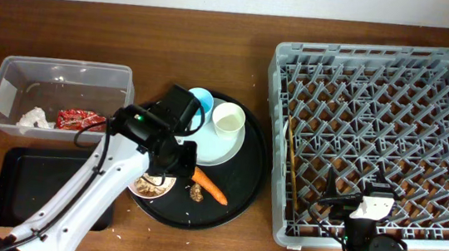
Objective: Sort waste into correct bins and load items into the dishwasher rack
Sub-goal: 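Grasp the rim of the pink bowl with the left gripper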
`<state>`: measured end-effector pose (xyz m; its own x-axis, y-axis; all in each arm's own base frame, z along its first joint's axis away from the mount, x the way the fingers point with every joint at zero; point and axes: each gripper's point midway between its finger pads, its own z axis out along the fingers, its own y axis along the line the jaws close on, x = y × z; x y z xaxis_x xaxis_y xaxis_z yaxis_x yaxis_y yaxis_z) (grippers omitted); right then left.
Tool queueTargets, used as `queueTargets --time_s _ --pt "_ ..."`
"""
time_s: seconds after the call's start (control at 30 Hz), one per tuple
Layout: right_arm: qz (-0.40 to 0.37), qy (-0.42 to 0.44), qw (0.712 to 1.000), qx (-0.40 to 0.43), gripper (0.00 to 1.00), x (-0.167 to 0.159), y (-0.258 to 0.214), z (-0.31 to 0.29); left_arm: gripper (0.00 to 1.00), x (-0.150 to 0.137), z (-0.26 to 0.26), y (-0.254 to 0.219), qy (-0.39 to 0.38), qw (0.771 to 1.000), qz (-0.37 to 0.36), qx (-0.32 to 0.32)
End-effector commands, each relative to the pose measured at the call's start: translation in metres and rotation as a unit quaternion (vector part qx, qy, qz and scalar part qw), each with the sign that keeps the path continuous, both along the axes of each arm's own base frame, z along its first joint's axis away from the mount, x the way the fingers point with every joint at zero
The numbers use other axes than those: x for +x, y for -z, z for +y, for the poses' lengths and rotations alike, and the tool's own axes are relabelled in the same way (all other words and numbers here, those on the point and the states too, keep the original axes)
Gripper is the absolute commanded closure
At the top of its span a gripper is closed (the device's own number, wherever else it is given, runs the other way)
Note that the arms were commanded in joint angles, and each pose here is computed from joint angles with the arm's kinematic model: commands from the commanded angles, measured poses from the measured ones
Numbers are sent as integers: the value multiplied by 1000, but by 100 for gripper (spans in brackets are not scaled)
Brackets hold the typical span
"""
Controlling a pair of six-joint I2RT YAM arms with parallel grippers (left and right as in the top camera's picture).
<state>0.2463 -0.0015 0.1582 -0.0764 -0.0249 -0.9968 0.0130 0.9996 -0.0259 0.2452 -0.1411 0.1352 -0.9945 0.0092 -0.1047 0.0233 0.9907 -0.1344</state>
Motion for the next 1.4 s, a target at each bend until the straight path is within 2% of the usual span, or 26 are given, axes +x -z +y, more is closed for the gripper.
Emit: queueTargets --time_s 0.0,0.03,0.1,0.13,0.2,0.27,0.37,0.47,0.6,0.67,0.7,0.8,0.87,1.0,1.3,1.37 --pt "2 8 1000 3 1 0 3 -3 47 2 4 7 -7 1000 -15 18" --pt "2 8 1000 3 1 0 3 -3 46 4 3 15 -7 1000 -20 15" --pt "2 8 1000 3 1 0 3 -3 35 8 1 35 -7 999 -31 9" --pt "2 8 1000 3 1 0 3 -3 35 9 2 43 -9 999 -36 10" --pt "2 8 1000 3 1 0 3 -3 35 11 24 63 -74 994 -53 57" --pt "2 8 1000 3 1 0 3 -3 37 12 26 70 -78 993 -60 59" --pt "2 8 1000 3 1 0 3 -3 48 24 20 67 -87 992 -82 42" --pt "2 8 1000 3 1 0 3 -3 53 30 23 66 -108 988 -97 47" --pt "2 8 1000 3 1 0 3 -3 53 29 22 66 -115 988 -94 45" --pt "2 8 1000 3 1 0 3 -3 73 25 23 67 -107 989 -85 49" --pt "2 8 1000 3 1 0 3 -3 78 26 23 67 -107 989 -87 48" --pt "2 8 1000 3 1 0 3 -3 78 31 22 66 -114 988 -95 41" --pt "2 8 1000 3 1 0 3 -3 78 30 27 67 -132 988 -75 23" --pt "2 8 1000 3 1 0 3 -3 69 31 31 68 -145 987 -67 11" --pt "2 8 1000 3 1 0 3 -3 69 32 31 68 -147 987 -68 10" --pt "2 8 1000 3 1 0 3 -3 69 33 35 72 -149 986 -68 26"
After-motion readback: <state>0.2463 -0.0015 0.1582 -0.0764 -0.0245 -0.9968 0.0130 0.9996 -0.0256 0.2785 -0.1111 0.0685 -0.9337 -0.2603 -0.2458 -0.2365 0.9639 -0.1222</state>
